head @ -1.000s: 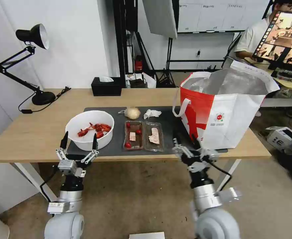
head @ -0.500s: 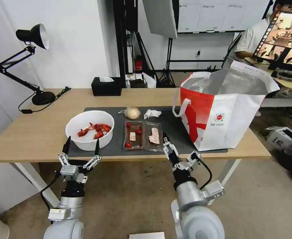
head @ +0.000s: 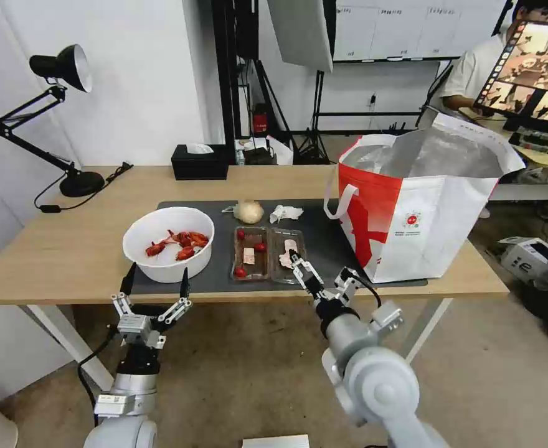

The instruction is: Pick up the trash from the table and place it into the takeout bag.

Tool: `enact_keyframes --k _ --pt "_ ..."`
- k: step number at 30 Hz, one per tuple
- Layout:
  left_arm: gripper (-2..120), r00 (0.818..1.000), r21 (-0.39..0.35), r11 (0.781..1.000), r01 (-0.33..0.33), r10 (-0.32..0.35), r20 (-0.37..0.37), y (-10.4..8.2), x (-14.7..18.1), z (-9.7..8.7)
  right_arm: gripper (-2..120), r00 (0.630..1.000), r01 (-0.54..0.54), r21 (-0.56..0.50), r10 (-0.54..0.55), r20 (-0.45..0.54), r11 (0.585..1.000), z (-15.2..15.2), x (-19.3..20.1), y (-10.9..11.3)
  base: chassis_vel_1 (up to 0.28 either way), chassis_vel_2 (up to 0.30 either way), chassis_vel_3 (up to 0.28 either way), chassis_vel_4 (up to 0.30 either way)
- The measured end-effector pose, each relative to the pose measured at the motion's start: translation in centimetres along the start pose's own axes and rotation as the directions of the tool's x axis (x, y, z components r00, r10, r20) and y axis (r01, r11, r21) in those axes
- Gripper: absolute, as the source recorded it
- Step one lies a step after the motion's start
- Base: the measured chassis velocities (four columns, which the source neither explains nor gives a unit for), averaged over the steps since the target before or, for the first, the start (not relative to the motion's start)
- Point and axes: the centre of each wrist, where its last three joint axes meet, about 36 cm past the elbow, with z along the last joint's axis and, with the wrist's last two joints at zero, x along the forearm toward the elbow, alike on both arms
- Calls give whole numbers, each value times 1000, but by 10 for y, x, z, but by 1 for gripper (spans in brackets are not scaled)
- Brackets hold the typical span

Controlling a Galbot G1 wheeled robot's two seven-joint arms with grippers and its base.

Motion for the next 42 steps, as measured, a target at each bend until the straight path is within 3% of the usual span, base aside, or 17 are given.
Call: enact_keyframes --k 13,42 --pt "100 1000 0 1000 12 -12 -15 1 2 6 100 997 -30 -39 27 -75 999 7 -17 -3 0 0 0 0" --pt "100 999 -3 1000 22 -22 -26 13 6 7 100 994 -78 -87 70 -86 993 15 -47 -13 0 0 0 0"
